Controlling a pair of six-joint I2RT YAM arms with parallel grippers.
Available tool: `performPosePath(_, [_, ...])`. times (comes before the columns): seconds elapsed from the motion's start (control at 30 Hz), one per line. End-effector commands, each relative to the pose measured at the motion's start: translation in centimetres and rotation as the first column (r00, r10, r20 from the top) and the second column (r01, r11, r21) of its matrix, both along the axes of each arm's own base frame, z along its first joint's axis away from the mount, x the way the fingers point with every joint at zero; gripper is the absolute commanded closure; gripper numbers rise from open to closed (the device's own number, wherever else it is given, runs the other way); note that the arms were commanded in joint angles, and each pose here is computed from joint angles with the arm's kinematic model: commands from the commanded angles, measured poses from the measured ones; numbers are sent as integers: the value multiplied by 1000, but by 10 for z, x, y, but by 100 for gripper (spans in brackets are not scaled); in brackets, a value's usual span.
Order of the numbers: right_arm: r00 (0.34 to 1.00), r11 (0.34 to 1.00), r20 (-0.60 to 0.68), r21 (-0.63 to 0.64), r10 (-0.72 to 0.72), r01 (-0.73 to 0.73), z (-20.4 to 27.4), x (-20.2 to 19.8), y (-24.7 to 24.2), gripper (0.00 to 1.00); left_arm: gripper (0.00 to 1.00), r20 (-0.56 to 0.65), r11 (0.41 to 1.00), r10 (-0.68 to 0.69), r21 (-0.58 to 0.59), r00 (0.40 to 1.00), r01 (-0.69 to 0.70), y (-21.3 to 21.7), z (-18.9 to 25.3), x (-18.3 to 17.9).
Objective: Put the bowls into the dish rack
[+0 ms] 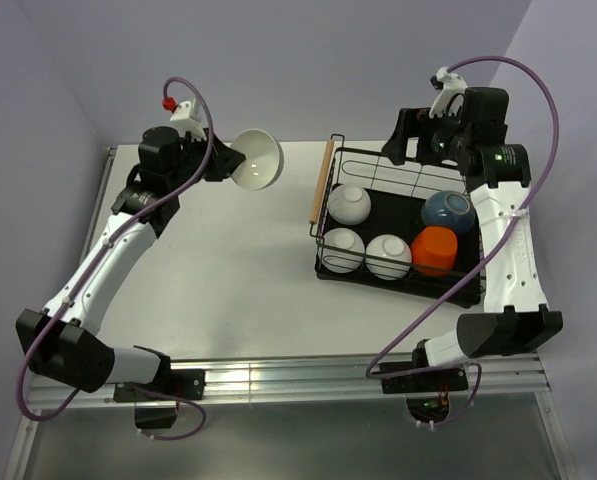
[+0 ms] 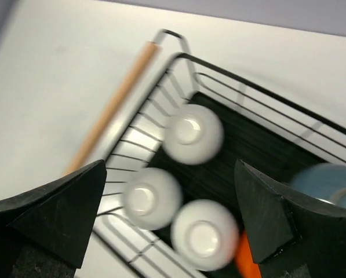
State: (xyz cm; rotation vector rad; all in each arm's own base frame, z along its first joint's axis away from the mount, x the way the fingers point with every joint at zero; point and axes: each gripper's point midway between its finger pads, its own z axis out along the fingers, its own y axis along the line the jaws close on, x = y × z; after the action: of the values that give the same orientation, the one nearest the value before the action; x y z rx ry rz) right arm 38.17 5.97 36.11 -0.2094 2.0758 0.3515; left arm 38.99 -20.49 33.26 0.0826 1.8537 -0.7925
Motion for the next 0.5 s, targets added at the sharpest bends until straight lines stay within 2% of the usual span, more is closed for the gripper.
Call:
performPosePath(0.0, [977,956,142,225,160,-189,65,-35,47,3,100,151,992,-40,-112,988,57,-11,76,-15])
performPosePath(0.13, [960,898,191,354,205,-262,94,-60,66,4,100,224,975,-83,-185,971,126,-24,118,-27])
performPosePath(0.23, [949,862,228,410,220,-298,111,-74,73,4,100,238,955,-136,-228,962,192,-34,133,-33])
performPosePath(0.47, [937,771,228,534,264,-347,104,-77,95,4,100,202,875,-279,-349,939,335,-63,137,-49])
